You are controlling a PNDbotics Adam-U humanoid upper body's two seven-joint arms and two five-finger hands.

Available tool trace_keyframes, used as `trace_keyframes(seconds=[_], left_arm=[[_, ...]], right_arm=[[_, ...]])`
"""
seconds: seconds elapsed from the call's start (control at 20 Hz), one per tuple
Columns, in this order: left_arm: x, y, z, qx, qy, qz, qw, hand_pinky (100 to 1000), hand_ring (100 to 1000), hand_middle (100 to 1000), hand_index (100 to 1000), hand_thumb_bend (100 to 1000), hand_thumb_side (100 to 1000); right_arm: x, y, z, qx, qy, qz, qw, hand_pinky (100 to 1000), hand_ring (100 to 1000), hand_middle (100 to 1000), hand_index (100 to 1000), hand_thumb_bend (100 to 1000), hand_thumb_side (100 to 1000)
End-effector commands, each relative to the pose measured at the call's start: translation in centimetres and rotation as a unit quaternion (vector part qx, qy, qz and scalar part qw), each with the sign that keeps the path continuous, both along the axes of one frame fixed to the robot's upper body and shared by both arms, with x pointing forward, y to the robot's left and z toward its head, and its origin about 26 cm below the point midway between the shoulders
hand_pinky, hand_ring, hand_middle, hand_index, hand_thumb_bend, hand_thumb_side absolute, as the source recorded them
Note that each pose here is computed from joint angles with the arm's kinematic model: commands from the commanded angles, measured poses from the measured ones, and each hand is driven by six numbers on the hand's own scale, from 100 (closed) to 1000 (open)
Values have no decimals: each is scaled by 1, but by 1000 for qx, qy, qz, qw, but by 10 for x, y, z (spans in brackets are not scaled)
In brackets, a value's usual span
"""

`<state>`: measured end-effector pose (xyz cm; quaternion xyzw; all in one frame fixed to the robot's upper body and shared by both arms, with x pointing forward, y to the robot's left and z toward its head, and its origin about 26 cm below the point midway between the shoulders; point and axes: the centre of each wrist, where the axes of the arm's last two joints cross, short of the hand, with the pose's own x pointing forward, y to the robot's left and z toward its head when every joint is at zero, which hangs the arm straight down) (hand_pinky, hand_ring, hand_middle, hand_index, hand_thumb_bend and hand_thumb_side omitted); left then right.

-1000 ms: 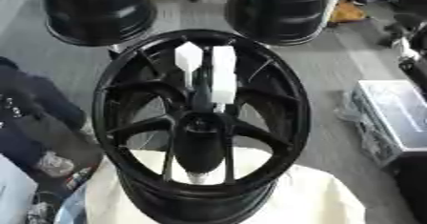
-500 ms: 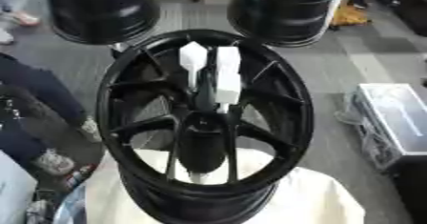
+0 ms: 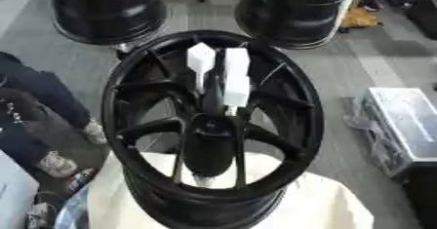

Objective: Pull the pin out of the wheel hub.

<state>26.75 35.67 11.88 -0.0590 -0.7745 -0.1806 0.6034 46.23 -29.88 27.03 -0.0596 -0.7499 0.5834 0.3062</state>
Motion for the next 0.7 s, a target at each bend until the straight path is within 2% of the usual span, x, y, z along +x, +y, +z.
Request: trace_keyframes(seconds=[0.05,0.45,0.7], left_arm=[[1,1,8,14,-11,-7,1000,713,612,585,680,100,867],[2,-1,10,16,-14,-14,1000,714,614,586,680,100,870],[3,-2,11,19,-14,-18,1000,714,614,586,680,100,870]], right_arm=[[8,7,5,-28,-7,10,1000,839,815,834,907,100,753],[21,34,-14,-71,8,40,997,844,825,842,915,100,783],[28,54,-27,-120,22,62,991,853,855,865,924,100,804]])
